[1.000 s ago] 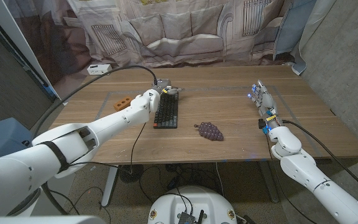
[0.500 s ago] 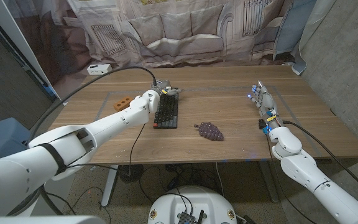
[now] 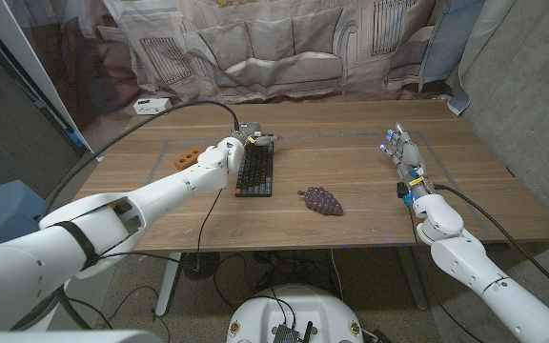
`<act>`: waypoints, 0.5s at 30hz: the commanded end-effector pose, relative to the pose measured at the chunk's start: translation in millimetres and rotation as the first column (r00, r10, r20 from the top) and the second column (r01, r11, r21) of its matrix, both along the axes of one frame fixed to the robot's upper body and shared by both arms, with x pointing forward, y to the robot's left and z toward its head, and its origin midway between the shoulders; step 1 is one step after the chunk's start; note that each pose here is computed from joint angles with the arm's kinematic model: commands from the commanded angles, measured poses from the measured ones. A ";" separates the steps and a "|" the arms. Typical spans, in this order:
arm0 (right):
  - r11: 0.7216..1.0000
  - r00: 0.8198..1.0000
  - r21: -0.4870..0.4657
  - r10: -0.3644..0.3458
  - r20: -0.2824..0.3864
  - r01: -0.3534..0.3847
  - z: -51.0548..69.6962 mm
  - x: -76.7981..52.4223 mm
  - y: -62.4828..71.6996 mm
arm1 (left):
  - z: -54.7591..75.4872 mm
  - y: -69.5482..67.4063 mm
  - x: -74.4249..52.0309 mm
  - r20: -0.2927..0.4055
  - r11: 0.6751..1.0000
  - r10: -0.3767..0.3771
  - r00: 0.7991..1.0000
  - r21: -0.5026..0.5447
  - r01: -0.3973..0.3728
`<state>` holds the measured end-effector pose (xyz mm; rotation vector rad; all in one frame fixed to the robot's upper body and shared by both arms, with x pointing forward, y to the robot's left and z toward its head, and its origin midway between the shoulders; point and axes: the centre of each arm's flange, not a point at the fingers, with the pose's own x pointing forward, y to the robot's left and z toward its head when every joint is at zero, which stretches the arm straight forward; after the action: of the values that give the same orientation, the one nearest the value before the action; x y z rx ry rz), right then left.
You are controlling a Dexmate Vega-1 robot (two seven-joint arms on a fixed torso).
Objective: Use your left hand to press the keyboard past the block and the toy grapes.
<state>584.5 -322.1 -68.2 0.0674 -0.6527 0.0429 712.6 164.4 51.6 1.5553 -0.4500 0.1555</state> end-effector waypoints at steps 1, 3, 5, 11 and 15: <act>1.000 1.000 0.000 -0.003 0.003 0.003 0.5 -3.3 0.6 | 8.6 -0.2 -4.8 0.028 1.000 -0.005 1.000 -0.004 0.005; 1.000 1.000 -0.005 -0.005 0.005 0.005 0.7 -4.0 0.6 | 9.9 0.0 -5.8 0.032 1.000 -0.004 0.999 -0.005 0.004; 1.000 1.000 -0.004 -0.007 0.006 0.007 0.5 -4.7 0.6 | 10.9 0.2 -6.9 0.036 1.000 -0.006 0.999 -0.007 0.006; 1.000 1.000 0.002 -0.009 0.007 0.009 0.0 -6.1 1.2 | 13.2 0.6 -10.4 0.046 1.000 -0.008 0.999 -0.006 0.008; 1.000 1.000 0.002 -0.008 0.008 0.008 -0.4 -6.8 1.9 | 14.9 1.2 -12.9 0.040 1.000 0.003 0.999 -0.004 -0.003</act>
<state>580.2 -321.1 -68.1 0.0662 -0.6581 0.0377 705.5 164.5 61.5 1.5482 -0.4800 0.1785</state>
